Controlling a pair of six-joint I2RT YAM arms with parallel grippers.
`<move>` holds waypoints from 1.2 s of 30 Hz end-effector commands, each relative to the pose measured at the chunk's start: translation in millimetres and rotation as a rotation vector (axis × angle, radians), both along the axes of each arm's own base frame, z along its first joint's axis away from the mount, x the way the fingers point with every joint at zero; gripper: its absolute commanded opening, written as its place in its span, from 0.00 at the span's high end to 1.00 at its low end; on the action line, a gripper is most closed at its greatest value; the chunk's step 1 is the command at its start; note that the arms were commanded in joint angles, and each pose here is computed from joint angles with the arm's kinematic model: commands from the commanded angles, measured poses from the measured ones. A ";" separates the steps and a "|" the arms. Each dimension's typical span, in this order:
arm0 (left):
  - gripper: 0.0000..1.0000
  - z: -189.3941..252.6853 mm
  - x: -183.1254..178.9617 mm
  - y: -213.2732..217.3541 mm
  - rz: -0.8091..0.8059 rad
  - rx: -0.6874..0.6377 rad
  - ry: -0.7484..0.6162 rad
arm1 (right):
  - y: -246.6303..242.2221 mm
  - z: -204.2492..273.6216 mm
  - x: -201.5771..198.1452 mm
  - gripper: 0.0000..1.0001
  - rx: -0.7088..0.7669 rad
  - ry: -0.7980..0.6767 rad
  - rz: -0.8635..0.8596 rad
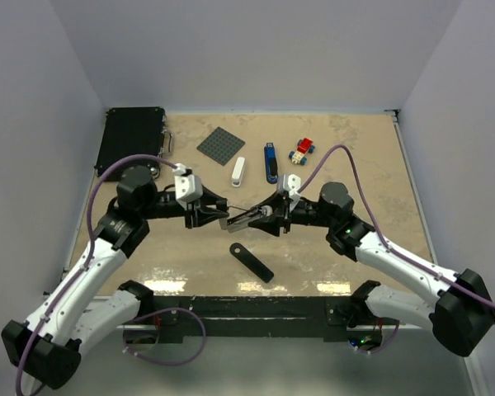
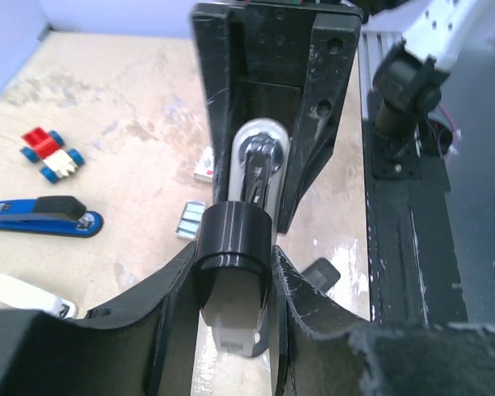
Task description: Load the staples into the stapler
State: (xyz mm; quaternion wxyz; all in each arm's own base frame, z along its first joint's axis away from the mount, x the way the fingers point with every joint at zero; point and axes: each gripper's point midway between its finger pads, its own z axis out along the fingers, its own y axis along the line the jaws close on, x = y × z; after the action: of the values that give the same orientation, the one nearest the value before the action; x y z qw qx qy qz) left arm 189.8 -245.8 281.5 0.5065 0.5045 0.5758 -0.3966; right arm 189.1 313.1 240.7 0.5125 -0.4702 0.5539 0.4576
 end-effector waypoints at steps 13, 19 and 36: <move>1.00 28.8 60.9 93.9 0.686 -0.625 0.196 | -88.6 189.7 -14.2 1.00 0.657 -0.166 -0.176; 1.00 29.4 50.2 101.5 0.688 -0.844 0.346 | -99.3 222.7 -28.9 1.00 0.764 -0.203 -0.142; 0.25 -13.4 30.5 79.8 0.523 -0.869 0.527 | -112.5 258.3 -37.7 1.00 0.893 -0.225 -0.124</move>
State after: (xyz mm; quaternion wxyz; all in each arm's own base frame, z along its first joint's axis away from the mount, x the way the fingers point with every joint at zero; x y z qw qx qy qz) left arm 204.7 -175.8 256.0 0.5305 -0.0442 0.5741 -0.6221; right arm 196.7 235.8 403.6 0.6658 -0.2208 0.4263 0.5712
